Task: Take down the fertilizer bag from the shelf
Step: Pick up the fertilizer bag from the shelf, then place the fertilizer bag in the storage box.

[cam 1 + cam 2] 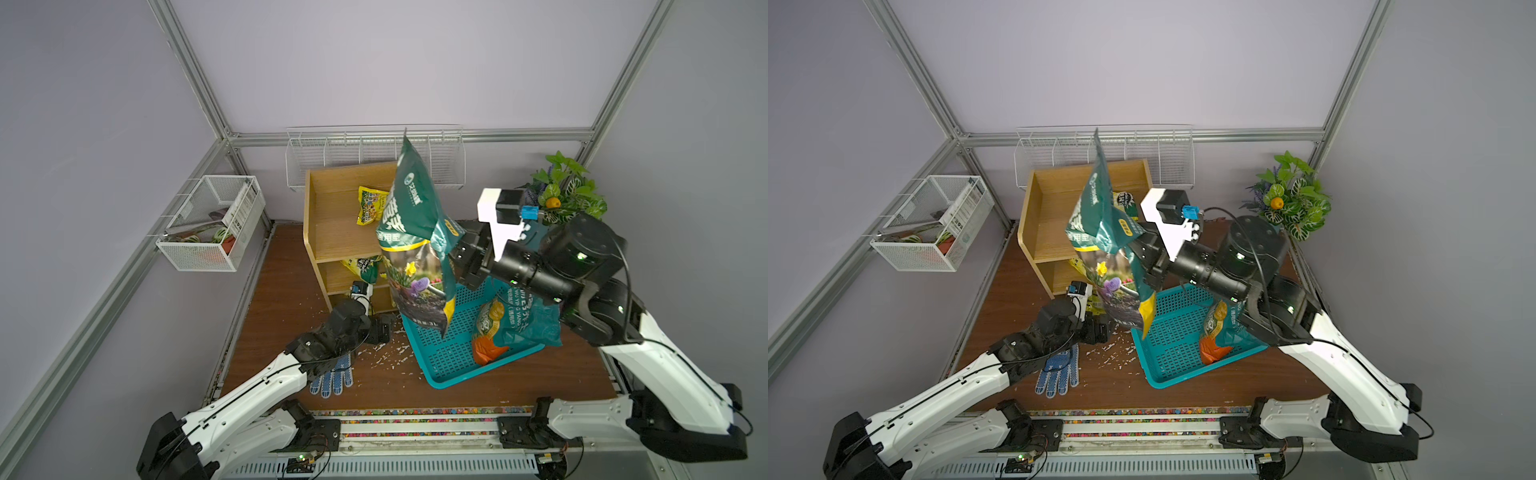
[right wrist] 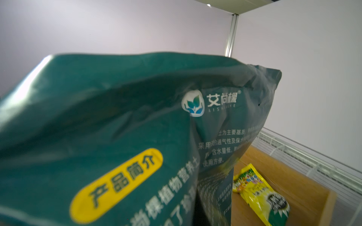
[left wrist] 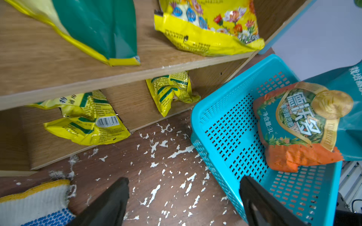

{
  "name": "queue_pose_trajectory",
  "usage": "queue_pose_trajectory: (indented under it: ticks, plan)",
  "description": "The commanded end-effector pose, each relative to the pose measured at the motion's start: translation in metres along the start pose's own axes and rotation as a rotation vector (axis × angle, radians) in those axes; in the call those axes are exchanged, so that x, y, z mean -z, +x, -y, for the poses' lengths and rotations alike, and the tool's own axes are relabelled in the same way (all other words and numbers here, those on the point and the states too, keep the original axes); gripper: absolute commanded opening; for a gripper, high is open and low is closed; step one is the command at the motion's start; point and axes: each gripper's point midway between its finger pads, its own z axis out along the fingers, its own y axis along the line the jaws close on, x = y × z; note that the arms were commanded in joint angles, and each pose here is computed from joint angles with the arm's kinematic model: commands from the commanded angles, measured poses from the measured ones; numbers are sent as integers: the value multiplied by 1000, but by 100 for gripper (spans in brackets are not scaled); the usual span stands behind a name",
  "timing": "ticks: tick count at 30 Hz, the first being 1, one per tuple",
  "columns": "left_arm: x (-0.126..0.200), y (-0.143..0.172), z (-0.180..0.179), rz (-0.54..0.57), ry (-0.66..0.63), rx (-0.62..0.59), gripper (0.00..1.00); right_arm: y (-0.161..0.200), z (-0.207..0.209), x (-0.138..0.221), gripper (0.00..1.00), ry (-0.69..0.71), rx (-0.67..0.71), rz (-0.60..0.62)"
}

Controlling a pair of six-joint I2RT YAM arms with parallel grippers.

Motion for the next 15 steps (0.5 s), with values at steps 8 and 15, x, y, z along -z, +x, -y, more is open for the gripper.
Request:
queue_pose_trajectory:
  ticks: [8,15]
  plan:
    - [-8,-26,29,22,97,-32,92,30,45,61,0,318,-46,1]
    - [-15,-25,55,-39,218,-59,91,96,66,58,0,475,-6,-41]
